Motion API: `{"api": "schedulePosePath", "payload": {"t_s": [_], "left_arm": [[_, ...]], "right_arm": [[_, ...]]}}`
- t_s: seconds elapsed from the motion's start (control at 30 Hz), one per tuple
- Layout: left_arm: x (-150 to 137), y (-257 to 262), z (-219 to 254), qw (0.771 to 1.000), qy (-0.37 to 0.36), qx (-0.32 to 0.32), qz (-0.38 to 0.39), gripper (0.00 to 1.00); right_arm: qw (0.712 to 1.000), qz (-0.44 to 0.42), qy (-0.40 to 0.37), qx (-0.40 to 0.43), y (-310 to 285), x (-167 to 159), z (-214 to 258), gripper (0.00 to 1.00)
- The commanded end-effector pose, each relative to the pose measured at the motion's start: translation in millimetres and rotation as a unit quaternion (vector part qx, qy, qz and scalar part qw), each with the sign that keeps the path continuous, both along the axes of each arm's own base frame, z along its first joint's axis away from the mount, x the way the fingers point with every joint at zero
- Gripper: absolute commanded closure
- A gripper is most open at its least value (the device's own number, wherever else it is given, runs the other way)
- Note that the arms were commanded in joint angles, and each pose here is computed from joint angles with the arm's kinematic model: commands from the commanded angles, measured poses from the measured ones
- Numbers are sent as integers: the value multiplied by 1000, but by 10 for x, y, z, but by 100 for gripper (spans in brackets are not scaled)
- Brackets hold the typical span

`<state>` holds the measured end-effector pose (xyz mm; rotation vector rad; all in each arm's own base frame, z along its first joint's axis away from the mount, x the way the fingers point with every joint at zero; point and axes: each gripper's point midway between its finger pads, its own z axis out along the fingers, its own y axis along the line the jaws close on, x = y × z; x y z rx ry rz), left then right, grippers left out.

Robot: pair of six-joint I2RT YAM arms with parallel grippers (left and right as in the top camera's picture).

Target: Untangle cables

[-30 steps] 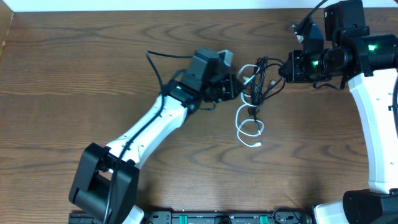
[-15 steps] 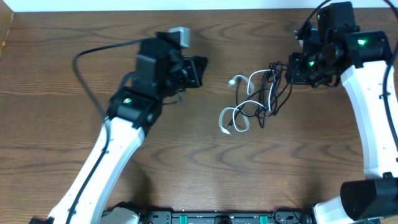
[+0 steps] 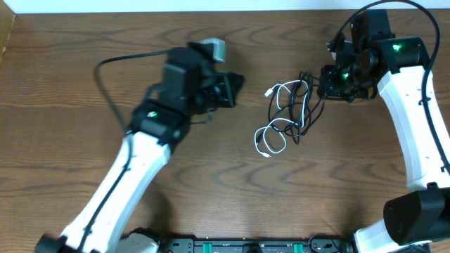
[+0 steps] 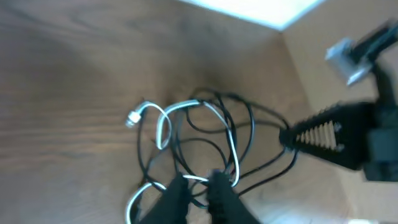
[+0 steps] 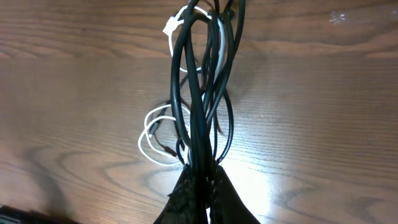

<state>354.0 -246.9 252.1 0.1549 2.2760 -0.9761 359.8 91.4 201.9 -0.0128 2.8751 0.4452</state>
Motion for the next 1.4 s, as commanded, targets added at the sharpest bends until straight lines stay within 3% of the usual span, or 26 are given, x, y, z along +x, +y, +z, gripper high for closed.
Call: {"api": "schedulePosePath", "payload": {"t_s": [0.0,0.07,0.23,0.43,0.87,1.1,1.37], "left_arm": [[-106,-395,-122,998,5,-1,-56,75],[-153,-623,-210,997,2,-3,-80,67],[-215,-1055,-476,993,0,-4,-121,60],[-169,-1253,-779,991,8,0,-132,60],[-158,-1400,-964,990,7,1,-143,60],[-151,-1432,-1188,992,9,36,-122,61],[-134,-1412,-1231,992,11,42,-117,71]], "right_arm": [[1000,-1,8,13,46,-17,-19,99],[1000,-1,8,13,46,-17,-19,99],[1000,-1,8,13,46,-18,-19,99],[1000,1,10,12,45,-28,-22,99],[1000,1,10,12,45,-28,-22,99],[1000,1,12,12,43,-40,-25,99],[1000,5,14,11,44,-54,-28,99]]}}
